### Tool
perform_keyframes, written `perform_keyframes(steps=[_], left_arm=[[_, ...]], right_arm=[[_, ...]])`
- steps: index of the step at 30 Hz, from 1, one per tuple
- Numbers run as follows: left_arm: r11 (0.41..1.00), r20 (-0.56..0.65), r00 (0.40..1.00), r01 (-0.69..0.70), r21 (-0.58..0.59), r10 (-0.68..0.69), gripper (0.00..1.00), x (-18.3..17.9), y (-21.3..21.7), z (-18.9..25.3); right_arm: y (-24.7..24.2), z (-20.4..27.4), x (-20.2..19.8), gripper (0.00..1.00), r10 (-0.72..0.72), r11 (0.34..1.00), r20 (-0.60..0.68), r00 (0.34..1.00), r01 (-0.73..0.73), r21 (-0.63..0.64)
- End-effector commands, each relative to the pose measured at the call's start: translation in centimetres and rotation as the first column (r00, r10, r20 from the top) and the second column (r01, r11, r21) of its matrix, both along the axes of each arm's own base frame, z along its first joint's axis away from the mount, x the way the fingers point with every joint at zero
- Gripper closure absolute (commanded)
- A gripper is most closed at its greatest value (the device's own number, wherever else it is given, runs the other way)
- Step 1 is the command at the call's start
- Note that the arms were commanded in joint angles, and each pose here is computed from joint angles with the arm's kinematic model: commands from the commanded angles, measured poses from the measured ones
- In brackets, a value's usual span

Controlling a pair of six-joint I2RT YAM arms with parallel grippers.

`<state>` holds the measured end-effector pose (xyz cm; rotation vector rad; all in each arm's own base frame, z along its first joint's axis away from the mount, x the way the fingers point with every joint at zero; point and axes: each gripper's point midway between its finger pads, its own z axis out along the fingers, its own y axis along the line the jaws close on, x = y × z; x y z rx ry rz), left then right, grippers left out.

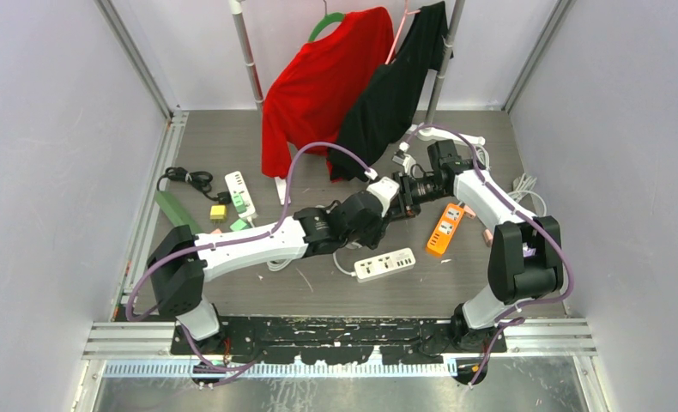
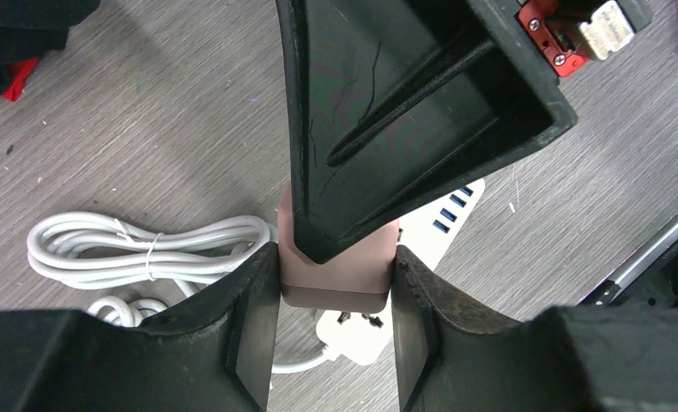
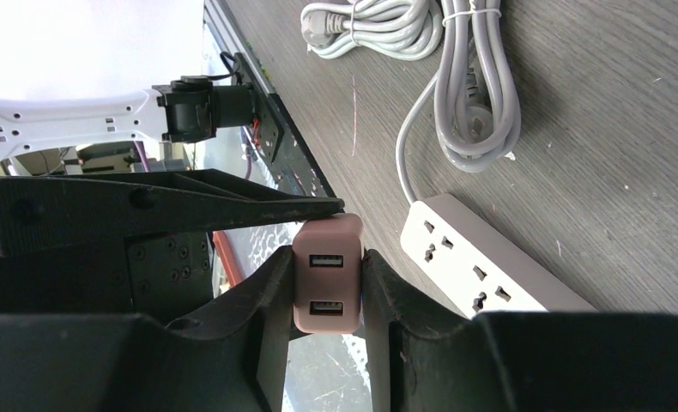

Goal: Pull the plug off the socket
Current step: Place the plug at the center of the board.

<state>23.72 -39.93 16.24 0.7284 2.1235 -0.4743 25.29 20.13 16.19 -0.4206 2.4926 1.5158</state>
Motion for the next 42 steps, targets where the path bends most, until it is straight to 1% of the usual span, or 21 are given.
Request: perform_keyframes(steps=[1, 3, 4, 6, 7, 8, 9, 11, 13, 16, 19, 23, 25, 28, 30, 34, 35, 38, 42], left_arm=[[0.997, 0.026, 1.0, -0.004, -0.076, 0.006, 0.89, 0.8, -0.8, 2.4], [0.997, 0.023, 1.0, -0.009, -0.077, 0.011, 0.98, 0.9, -0.6, 2.4], [0.997, 0.021, 1.0, -0.013, -0.074, 0.014, 1.0, 0.9, -0.4, 2.3], [0.997, 0.016, 1.0, -0.021, -0.074, 0.022, 1.0, 0.9, 0.0, 2.1], [0.997, 0.015, 0.999, -0.027, -0.075, 0.028, 1.0, 0.9, 0.2, 2.0], [0.997, 0.014, 0.999, -0.033, -0.076, 0.034, 1.0, 0.9, 0.5, 1.9], [0.996, 0.013, 0.999, -0.036, -0.082, 0.038, 1.0, 0.8, 0.7, 1.9], [0.995, 0.009, 0.999, -0.05, -0.088, 0.051, 1.0, 0.8, 1.2, 1.6], [0.994, 0.003, 0.998, -0.063, -0.085, 0.064, 1.0, 0.7, 2.0, 1.0], [0.992, 0.01, 0.995, -0.096, -0.083, 0.097, 1.0, 0.7, 3.5, 0.6], [0.988, 0.015, 0.989, -0.145, -0.057, 0.146, 1.0, 0.7, 5.5, -0.5], [0.957, 0.037, 0.957, -0.289, -0.004, 0.289, 1.0, 1.0, 10.0, -1.7], [0.92, 0.064, 0.92, -0.39, 0.031, 0.388, 1.0, 1.3, 13.0, -2.2], [0.865, 0.087, 0.866, -0.498, 0.053, 0.493, 1.0, 1.5, 17.1, -2.6], [0.837, 0.072, 0.837, -0.546, 0.042, 0.542, 1.0, 1.6, 19.4, -2.7], [0.755, 0.042, 0.754, -0.656, 0.007, 0.655, 1.0, 2.0, 23.8, -3.1], [0.729, 0.032, 0.728, -0.685, -0.001, 0.684, 1.0, 2.1, 24.9, -3.3], [0.623, -0.011, 0.624, -0.781, -0.043, 0.781, 1.0, 2.2, 28.6, -3.8], [0.504, -0.116, 0.509, -0.861, -0.07, 0.853, 1.0, 1.8, 31.8, -5.7]], right_arm=[[0.4, 1.1, 0.0, 0.86, 0.024, 0.999, 0.017, 1.0, -0.024, 0.041], [0.4, 1.1, -0.1, 0.81, 0.026, 0.999, 0.018, 0.999, -0.027, 0.041], [0.4, 1.2, -0.1, 0.77, 0.028, 0.999, 0.021, 0.999, -0.029, 0.044], [0.5, 1.2, -0.1, 0.65, 0.032, 0.998, 0.028, 0.999, -0.034, 0.047], [0.5, 1.4, -0.1, 0.54, 0.037, 0.998, 0.035, 0.999, -0.039, 0.054], [0.5, 1.5, -0.2, 0.49, 0.048, 0.997, 0.048, 0.998, -0.051, 0.058], [0.4, 1.6, -0.3, 0.39, 0.06, 0.996, 0.067, 0.996, -0.064, 0.061], [0.4, 1.8, -0.4, 0.31, 0.072, 0.995, 0.096, 0.993, -0.078, 0.059], [0.3, 1.8, -0.4, 0.27, 0.077, 0.995, 0.113, 0.991, -0.084, 0.056], [0.2, 1.7, -0.4, 0.24, 0.084, 0.995, 0.129, 0.988, -0.091, 0.046], [0.1, 1.5, -0.3, 0.23, 0.085, 0.995, 0.13, 0.988, -0.091, 0.037], [0.0, 1.2, -0.2, 0.23, 0.085, 0.996, 0.128, 0.988, -0.089, 0.026], [0.0, 1.1, -0.2, 0.23, 0.083, 0.996, 0.126, 0.988, -0.087, 0.022], [0.0, 0.8, -0.1, 0.23, 0.083, 0.996, 0.123, 0.989, -0.085, 0.013], [-0.1, 0.7, -0.1, 0.23, 0.082, 0.996, 0.12, 0.989, -0.084, 0.008], [-0.1, 0.5, 0.0, 0.23, 0.081, 0.997, 0.117, 0.99, -0.082, 0.0], [-0.2, 0.4, 0.0, 0.23, 0.08, 0.997, 0.117, 0.99, -0.081, -0.001], [-0.3, 0.3, 0.1, 0.23, 0.077, 0.997, 0.114, 0.99, -0.077, -0.004], [-0.3, 0.2, 0.2, 0.23, 0.075, 0.997, 0.111, 0.991, -0.075, -0.007]])
